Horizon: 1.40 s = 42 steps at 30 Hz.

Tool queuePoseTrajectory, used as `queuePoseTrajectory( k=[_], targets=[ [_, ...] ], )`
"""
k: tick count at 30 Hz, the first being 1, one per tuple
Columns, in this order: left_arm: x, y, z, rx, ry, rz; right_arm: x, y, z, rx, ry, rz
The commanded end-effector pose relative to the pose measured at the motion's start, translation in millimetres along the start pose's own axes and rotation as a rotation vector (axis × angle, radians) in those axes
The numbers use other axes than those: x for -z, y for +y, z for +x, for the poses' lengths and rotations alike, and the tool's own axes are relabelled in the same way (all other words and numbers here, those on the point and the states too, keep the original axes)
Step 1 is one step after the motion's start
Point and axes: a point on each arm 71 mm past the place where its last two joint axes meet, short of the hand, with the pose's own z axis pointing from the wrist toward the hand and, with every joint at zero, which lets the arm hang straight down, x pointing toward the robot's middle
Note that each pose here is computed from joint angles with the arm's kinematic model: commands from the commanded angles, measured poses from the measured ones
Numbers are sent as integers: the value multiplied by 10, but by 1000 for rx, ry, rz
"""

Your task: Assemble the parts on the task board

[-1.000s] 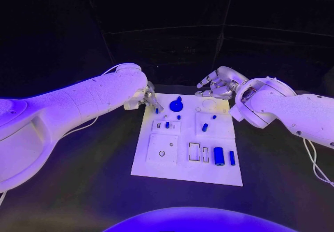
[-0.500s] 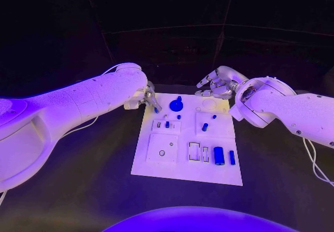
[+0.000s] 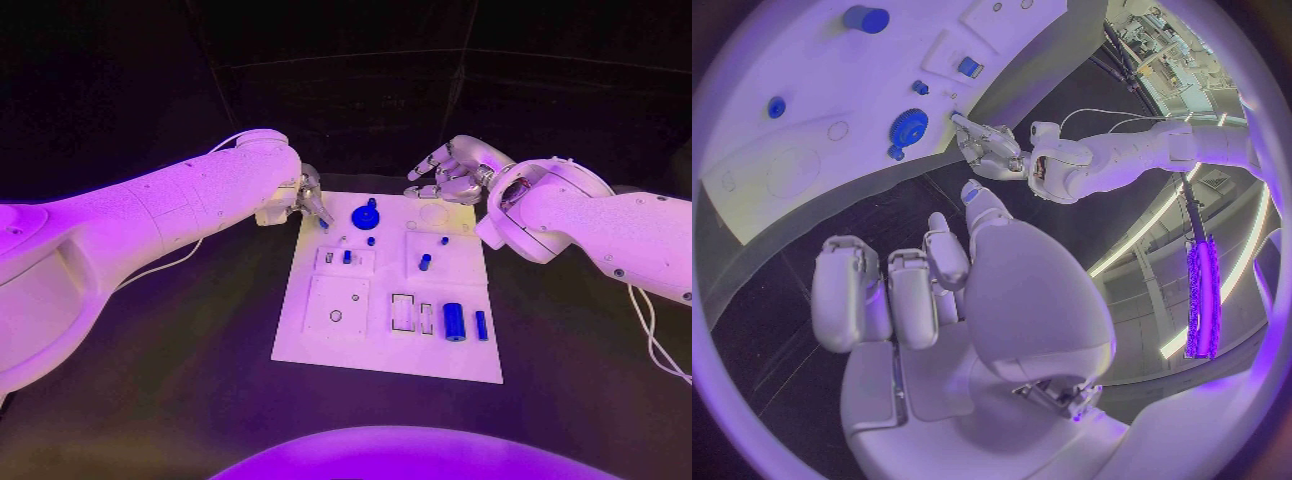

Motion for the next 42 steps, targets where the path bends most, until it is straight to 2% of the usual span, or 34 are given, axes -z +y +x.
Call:
queuePoseTrajectory(
  k=[1, 13, 24, 29, 37, 42],
  targets=[
    [34, -3, -21, 69, -28, 36, 1, 5, -14, -1, -3, -2],
    [226, 79, 33, 124, -59, 60, 5, -19, -26, 2, -2, 4],
    [438, 200, 225, 170, -112, 107, 9, -43, -36, 4, 0, 10],
    [486, 232, 331, 186, -120, 125, 10, -50, -40, 5, 1, 12],
    [512, 216, 536, 138, -134, 144, 4, -57, -40, 5, 1, 13],
    [507, 204, 596, 115, -132, 147, -1, -62, -39, 5, 3, 15]
  ],
)
